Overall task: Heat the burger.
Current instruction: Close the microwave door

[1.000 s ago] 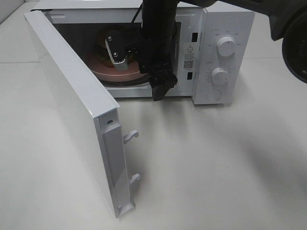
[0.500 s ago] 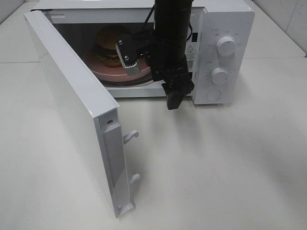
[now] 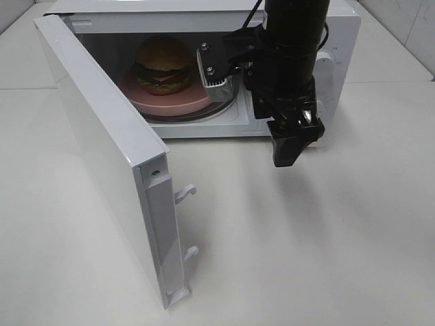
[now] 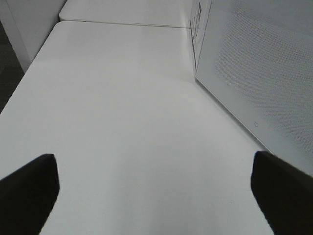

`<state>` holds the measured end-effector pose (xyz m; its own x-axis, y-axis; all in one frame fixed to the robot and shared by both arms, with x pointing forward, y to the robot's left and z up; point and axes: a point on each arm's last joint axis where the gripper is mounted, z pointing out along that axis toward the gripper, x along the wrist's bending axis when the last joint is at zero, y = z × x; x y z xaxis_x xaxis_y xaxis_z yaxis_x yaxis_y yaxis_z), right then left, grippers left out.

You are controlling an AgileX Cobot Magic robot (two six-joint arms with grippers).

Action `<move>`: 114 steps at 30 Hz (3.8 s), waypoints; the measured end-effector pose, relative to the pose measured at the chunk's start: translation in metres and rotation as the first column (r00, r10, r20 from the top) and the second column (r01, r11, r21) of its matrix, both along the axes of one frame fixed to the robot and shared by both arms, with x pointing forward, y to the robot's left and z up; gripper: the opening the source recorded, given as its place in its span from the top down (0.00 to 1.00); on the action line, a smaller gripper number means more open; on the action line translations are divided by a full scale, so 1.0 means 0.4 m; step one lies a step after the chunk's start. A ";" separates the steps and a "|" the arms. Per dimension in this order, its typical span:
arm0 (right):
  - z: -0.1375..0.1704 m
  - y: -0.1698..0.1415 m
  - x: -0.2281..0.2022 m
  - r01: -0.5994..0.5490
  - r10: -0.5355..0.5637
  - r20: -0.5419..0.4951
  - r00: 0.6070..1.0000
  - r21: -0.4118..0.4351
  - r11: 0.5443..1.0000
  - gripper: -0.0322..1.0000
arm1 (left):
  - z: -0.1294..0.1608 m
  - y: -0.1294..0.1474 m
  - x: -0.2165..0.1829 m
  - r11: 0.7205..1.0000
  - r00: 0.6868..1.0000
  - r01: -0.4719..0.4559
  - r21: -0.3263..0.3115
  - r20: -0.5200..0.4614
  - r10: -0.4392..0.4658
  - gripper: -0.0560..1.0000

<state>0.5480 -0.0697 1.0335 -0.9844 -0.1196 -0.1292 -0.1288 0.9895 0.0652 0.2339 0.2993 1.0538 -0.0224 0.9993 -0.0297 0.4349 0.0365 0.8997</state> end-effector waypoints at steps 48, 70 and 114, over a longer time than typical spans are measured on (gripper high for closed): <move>0.110 -0.599 -0.364 0.950 -0.974 -0.137 -0.178 0.235 -0.207 0.03 | 0.000 0.000 0.000 1.000 1.000 0.000 0.000 0.000 0.000 0.01; 0.070 -0.577 -0.680 0.750 -0.973 -0.211 -0.090 0.629 -0.206 0.03 | 0.000 0.000 0.000 1.000 1.000 0.000 0.000 0.000 0.000 0.01; 0.049 -0.562 -0.787 0.515 -0.978 -0.208 0.029 0.841 -0.164 0.03 | 0.000 0.000 0.000 1.000 1.000 0.000 0.000 0.000 0.000 0.01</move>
